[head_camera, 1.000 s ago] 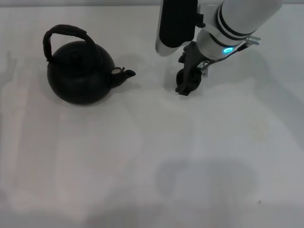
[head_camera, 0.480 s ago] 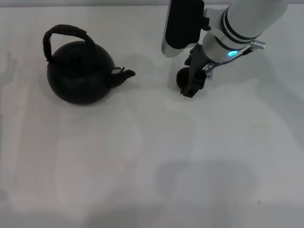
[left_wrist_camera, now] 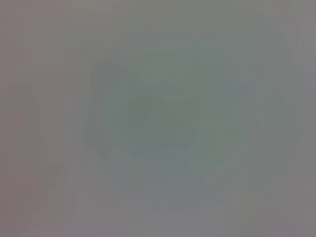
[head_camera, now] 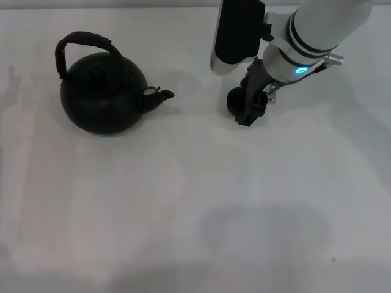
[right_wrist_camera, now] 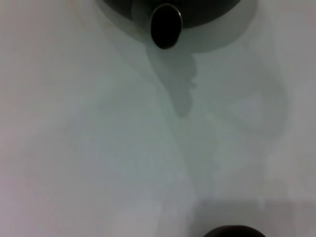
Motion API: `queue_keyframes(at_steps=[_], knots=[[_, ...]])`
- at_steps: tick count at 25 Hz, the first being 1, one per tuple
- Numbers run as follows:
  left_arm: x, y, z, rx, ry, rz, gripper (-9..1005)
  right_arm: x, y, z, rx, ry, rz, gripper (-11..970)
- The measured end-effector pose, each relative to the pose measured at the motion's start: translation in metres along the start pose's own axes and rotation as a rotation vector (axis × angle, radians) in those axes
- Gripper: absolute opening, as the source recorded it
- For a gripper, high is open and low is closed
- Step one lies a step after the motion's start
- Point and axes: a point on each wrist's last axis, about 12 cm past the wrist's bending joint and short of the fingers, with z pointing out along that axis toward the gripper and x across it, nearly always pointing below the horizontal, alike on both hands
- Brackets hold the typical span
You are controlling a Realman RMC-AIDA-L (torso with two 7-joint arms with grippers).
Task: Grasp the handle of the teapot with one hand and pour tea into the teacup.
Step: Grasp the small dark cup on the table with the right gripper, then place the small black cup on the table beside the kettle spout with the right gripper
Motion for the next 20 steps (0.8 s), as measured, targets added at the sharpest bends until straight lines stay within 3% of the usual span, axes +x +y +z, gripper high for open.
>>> queue_keyframes(at_steps=[14,20], knots=[[0.0,0.003,-0.002,-0.014,0.003,0.002,862,-0.01,0.0,-0.009,-0.007,-0.016,0.01,738],[0.0,0.003,0.0,-0.007,0.004,0.005,861,-0.021,0.018,-0.017,-0.062,-0.018,-0.005,737]])
